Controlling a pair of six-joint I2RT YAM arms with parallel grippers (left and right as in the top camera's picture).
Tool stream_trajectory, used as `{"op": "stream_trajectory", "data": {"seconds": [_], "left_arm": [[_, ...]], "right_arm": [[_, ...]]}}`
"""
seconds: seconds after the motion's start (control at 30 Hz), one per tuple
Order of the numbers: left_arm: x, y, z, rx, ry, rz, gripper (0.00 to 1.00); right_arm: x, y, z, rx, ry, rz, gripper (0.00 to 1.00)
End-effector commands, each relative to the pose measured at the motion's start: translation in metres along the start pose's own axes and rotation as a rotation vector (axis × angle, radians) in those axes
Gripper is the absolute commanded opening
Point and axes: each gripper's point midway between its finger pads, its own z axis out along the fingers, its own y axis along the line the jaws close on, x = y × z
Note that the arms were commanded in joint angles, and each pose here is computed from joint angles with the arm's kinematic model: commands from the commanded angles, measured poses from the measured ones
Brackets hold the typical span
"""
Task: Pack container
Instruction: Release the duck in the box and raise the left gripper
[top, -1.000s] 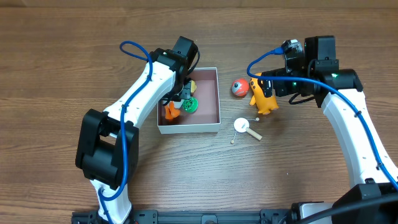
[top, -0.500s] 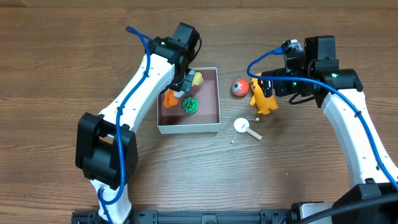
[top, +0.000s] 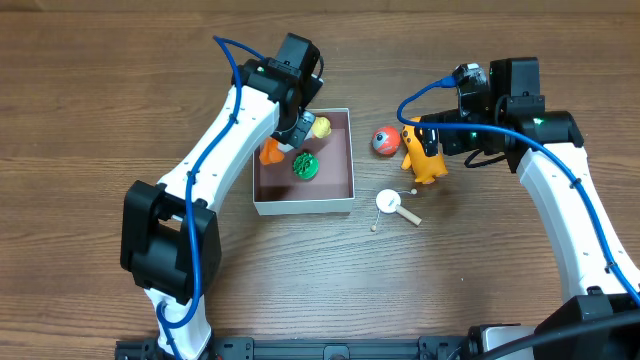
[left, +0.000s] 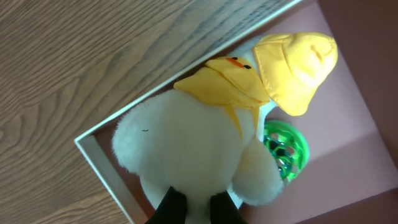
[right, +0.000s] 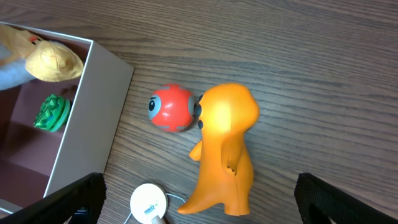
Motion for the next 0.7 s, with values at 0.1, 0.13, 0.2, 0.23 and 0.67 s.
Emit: {"op": "stream_trajectory", "data": {"seconds": [0.1,0.13,0.2,0.23,0.67], "left_arm": [[0.001,0.019,-0.004,0.001,-0.006,-0.125,0.10],[0.002,0.021,-0.003,0.000,-0.001,-0.145,0.11],[0.006,0.021,0.000,0.007,0.011,-0.159,0.13],[0.007,0.021,0.001,0.008,0.015,-0.159,0.13],[0.017,0.018,0.011,0.011,0.040,-0.177,0.66]], "right_arm": [[-0.006,0.000,-0.001,0.004,-0.014,-0.008,1.00],[-0.006,0.000,-0.001,0.004,-0.014,-0.008,1.00],[-0.006,0.000,-0.001,0.004,-0.014,-0.008,1.00],[-0.006,0.000,-0.001,0.004,-0.014,-0.008,1.00],[-0.006,0.000,-0.001,0.004,-0.014,-0.008,1.00]]}}
